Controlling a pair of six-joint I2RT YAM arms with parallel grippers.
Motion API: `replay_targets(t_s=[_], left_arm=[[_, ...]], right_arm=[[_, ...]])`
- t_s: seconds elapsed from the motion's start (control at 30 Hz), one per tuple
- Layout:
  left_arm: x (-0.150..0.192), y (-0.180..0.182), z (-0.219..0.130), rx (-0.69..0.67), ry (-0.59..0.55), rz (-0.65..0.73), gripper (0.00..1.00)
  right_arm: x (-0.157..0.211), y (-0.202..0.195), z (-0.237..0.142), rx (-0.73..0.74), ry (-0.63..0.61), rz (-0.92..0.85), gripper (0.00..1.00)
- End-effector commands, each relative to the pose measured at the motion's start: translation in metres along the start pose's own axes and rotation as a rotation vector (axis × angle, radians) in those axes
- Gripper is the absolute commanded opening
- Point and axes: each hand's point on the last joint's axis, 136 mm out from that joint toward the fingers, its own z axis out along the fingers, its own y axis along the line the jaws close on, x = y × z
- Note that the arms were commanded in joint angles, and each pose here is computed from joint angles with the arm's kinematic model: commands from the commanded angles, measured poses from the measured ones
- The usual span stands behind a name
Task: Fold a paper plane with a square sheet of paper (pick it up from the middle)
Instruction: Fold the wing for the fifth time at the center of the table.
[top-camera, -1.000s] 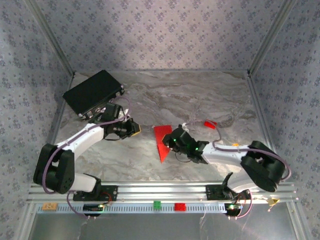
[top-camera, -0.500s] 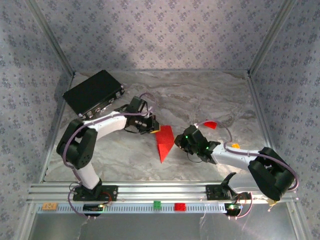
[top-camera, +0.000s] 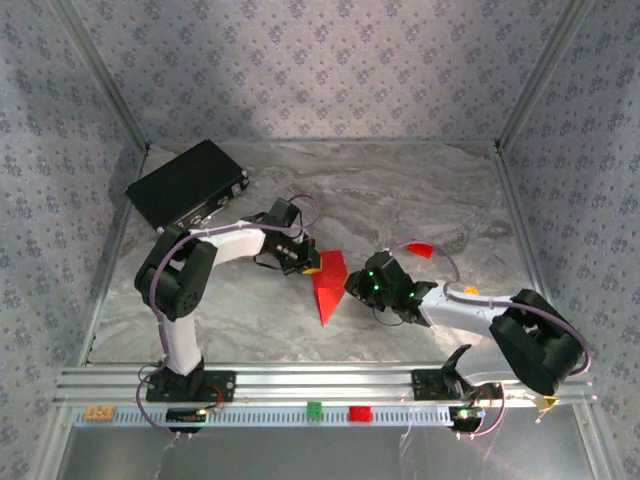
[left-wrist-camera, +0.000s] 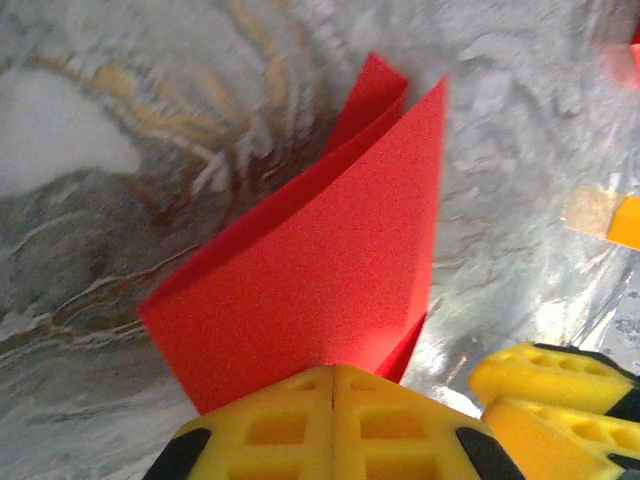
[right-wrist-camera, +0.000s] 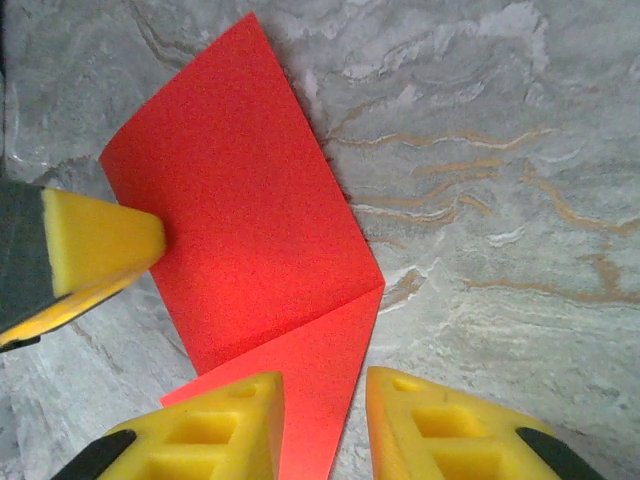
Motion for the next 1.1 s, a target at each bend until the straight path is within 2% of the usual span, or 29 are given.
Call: replay_targets(t_s=[0.0, 0.1, 0.17, 0.3, 1.07], left_arm=[[0.011, 0.015, 0.009, -0.017, 0.035, 0.002, 0.0], [0.017, 0.022, 0.013, -0.016, 0.051, 0.005, 0.0], [0.021, 0.026, 0.014, -0.015, 0.058, 0.012, 0.0], [0.027, 0.026, 0.015, 0.014, 0.077, 0.036, 0.0], [0.017, 0.02, 0.009, 0.058, 0.072, 0.055, 0.0]], right_arm=[[-0.002, 0.01, 0.003, -0.012, 0.015, -0.013, 0.3], [-0.002, 0.008, 0.005, -0.003, 0.011, 0.001, 0.31], [-0.002, 0.007, 0.007, -0.006, 0.01, 0.015, 0.39], [-0.003, 0.01, 0.008, -0.024, 0.028, 0.028, 0.43], [-0.008, 0.009, 0.014, -0.058, 0.061, 0.078, 0.44]])
